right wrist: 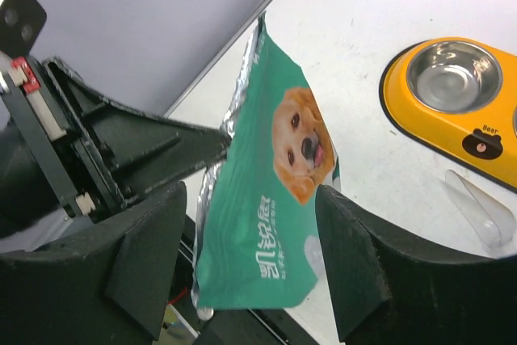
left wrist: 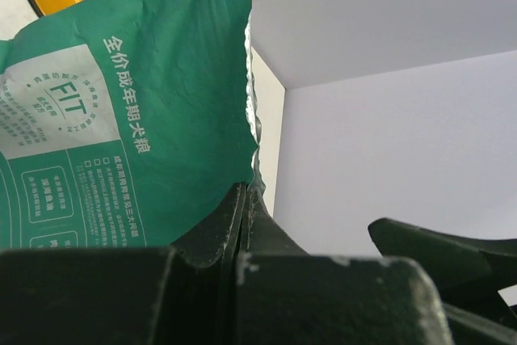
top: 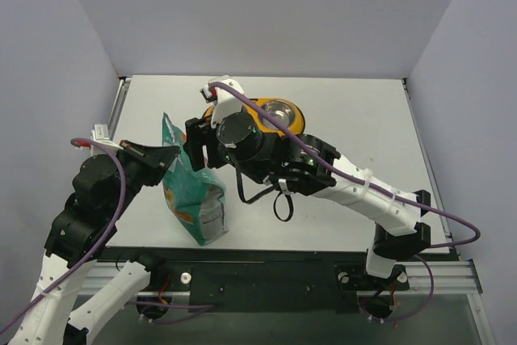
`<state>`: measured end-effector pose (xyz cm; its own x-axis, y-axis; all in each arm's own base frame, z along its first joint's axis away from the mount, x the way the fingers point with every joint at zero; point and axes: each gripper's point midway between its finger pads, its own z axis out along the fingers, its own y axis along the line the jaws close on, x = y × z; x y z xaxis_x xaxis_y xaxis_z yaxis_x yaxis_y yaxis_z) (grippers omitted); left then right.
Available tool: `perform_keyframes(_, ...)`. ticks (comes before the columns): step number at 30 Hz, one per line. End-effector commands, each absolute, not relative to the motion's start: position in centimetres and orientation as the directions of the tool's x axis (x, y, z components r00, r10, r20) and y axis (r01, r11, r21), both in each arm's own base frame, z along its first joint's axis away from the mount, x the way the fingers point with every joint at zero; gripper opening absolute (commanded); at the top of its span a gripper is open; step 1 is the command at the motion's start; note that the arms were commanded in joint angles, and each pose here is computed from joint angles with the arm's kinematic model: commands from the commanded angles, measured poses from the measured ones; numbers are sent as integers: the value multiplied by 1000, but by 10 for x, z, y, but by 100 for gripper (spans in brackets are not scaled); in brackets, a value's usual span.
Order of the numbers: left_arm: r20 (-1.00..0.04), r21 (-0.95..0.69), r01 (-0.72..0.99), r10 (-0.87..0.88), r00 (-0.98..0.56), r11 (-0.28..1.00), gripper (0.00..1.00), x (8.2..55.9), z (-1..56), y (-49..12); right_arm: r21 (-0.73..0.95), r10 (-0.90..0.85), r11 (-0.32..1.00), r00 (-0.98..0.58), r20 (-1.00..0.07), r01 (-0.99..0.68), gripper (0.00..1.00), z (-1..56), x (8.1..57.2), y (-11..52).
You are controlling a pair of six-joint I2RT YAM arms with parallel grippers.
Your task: Serve the pet food
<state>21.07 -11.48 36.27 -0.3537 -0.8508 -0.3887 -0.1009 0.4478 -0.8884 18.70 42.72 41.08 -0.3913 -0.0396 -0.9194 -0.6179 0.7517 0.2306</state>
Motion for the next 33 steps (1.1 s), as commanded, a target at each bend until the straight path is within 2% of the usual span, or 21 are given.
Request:
perform_keyframes(1,-337,-918,-62,-855,-395,391,0,201,380,-124,254,15,775,-385,-923,-579,61,415,202,441)
perform_keyframes(7,-334,-915,-82,-857,-393,394,0,197,380,-121,241,-13,760,-385,-923,-604,58,405,201,457)
perform_keyframes(14,-336,-908,-98,-848,-410,407,0,195,376,-122,227,-47,764,-402,-915,-604,39,388,200,461)
perform_keyframes(16,-343,-903,-104,-845,-410,417,0,194,375,-120,220,-55,771,-406,-912,-598,38,383,200,459)
perform_keyframes(25,-381,-895,-47,-815,-436,444,0,190,379,-125,211,-119,709,-409,-905,-673,40,372,188,458)
perform_keyframes(29,-379,-910,15,-817,-435,415,0,187,392,-128,229,-133,683,-426,-895,-694,40,359,184,457)
perform_keyframes(33,-372,-907,-12,-815,-445,420,0,186,387,-128,230,-133,664,-415,-900,-712,41,365,181,458)
